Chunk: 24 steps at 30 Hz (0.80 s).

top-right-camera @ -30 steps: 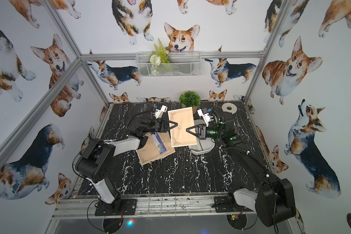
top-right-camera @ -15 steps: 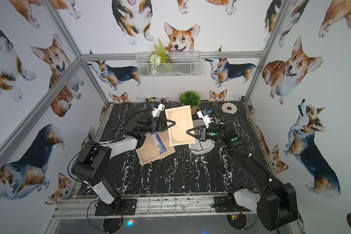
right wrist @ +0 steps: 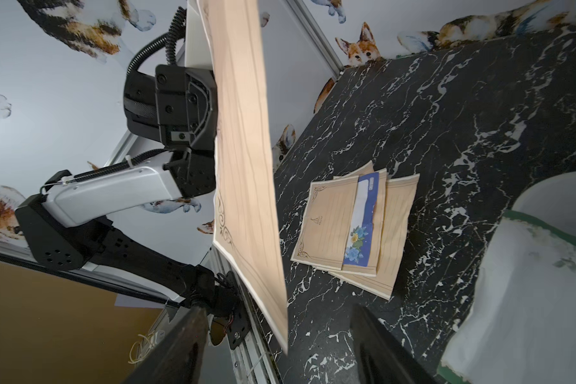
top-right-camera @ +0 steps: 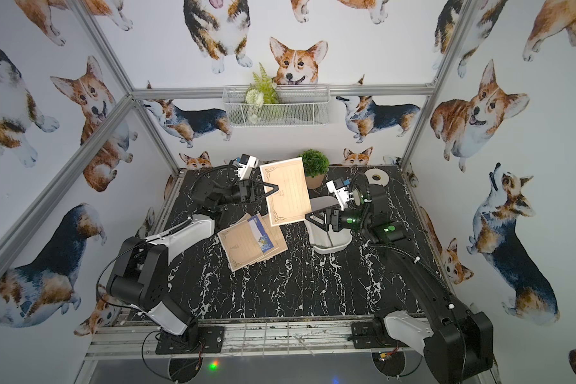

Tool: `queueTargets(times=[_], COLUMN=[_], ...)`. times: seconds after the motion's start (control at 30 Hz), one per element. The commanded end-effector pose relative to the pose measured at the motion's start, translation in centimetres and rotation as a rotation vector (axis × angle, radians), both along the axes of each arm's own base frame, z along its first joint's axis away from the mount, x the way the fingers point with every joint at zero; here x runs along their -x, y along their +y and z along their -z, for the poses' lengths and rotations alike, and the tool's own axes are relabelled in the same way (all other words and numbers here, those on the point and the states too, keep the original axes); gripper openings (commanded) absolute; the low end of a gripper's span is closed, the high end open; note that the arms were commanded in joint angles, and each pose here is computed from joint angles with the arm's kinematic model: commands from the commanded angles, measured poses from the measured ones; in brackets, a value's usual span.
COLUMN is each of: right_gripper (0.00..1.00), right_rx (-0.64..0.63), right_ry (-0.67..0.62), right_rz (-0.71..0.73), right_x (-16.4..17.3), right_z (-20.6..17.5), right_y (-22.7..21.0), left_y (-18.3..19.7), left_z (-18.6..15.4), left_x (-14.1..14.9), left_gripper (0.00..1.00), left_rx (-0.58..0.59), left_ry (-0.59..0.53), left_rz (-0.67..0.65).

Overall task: Take out the stationery paper from the storage box
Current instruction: Place the stationery paper in the storage box.

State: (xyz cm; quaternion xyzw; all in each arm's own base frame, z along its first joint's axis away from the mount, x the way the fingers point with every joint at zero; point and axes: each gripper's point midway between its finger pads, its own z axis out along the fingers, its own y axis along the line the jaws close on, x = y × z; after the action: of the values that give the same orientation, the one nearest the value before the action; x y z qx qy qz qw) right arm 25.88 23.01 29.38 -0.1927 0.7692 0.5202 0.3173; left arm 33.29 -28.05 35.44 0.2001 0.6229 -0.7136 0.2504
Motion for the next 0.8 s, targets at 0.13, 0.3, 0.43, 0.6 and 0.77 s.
queueTargets(times=[0.13,0.3,0.43,0.6,0.77], right_gripper=[0.74,0.75,0.75,0.75,0.75], right_rx=[0.235,0.478,0.633,0.704,0.795], right_ry=[0.004,0.132,0.165,0.177,0.151], right_rz=[0.224,0.312,0.347,0.331,0.288], right_x=[-2.7,-4.9,-6.1,-6.7,-6.6], right_z=[3.5,8.7,12.1,14.4,15.8], right_y=[-3.0,-5.0,-5.5,-4.6,-3.1], left_y=[5.2,8.6,10.2,11.7,12.8], left_z=[6.9,12.6,17.9,21.1,22.9], left_x=[-5.2,-4.7,-3.0,-1.2,-0.5], left_gripper=[0.00,0.00,0.00,0.00,0.00], left_rx=[-0.520,-0.613,-0.645,-0.736,-0.797], left_ry=[0.091,0.236,0.350,0.403,0.463], left_rz=[-0.415,-0.538,-0.559,-0.578,-0.609])
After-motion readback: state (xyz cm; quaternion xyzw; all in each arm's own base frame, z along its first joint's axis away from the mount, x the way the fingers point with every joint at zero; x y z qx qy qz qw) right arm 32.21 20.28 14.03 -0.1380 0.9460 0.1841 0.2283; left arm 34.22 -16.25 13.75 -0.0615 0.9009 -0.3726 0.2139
